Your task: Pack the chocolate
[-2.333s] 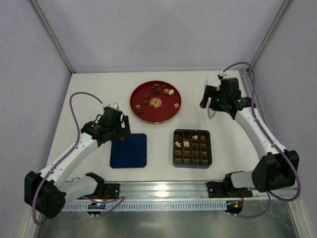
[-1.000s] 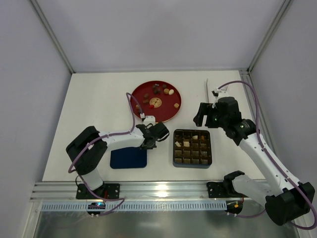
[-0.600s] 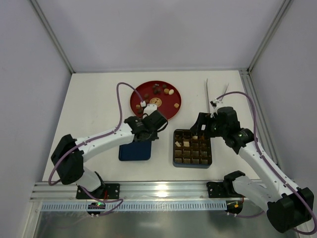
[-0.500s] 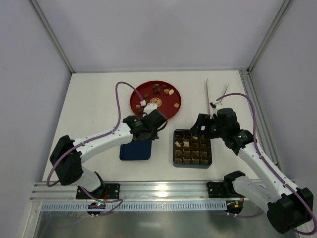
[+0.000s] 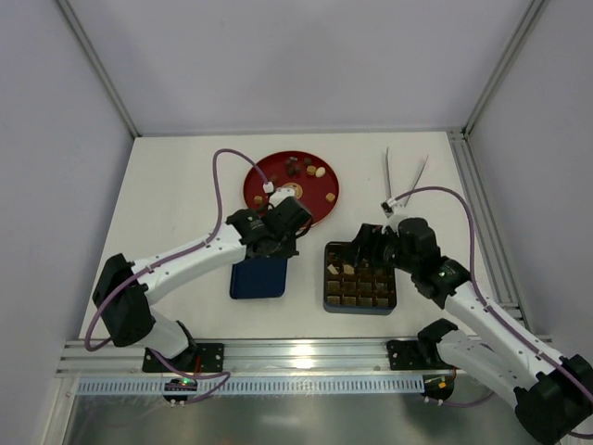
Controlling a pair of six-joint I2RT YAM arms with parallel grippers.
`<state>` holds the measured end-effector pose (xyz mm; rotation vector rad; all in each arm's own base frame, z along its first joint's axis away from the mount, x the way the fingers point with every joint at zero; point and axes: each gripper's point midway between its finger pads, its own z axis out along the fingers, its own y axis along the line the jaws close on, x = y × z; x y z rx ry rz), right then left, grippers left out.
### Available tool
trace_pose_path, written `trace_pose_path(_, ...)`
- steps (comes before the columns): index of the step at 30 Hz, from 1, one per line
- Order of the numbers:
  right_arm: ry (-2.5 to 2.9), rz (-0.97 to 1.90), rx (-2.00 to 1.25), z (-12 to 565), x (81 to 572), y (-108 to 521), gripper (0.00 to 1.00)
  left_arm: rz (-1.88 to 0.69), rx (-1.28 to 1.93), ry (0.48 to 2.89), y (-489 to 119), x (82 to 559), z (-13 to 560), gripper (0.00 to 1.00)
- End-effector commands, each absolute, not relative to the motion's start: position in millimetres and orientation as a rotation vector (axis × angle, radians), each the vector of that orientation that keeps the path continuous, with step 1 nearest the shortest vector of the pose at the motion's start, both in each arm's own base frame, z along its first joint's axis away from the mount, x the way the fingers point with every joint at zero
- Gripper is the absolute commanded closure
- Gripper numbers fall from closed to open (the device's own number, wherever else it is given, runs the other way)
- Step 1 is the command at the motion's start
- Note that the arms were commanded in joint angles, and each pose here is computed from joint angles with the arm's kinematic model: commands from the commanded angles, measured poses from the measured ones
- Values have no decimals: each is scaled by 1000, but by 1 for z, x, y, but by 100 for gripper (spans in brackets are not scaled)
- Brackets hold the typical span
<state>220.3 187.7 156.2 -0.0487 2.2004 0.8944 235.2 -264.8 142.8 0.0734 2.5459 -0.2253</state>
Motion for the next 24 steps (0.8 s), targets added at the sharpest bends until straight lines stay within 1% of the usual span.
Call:
trace_pose_path(1,2068,1025,-31,180,220,219,23,-298,48,2533,-273,241,155,100)
trace_pose_path(4,2050,1051,-42,179,210,240,26,-321,26,2537,-278,245,154,100)
trace_pose_path(11,1982,1118,-15,178,204,282,27,-340,-11,2572,-292,248,143,100)
trace_pose_path(13,1993,1119,-11,170,201,295,30,-347,-23,2571,-293,249,143,100)
trace_pose_path(16,2004,1137,-7,157,199,311,31,-362,-25,2567,-298,251,146,100)
trace_pose_path(18,1996,1139,0,155,199,318,35,-359,-28,2570,-298,252,146,100)
trace_pose_path(24,1995,1147,24,145,201,330,37,-379,-35,2567,-301,253,148,100)
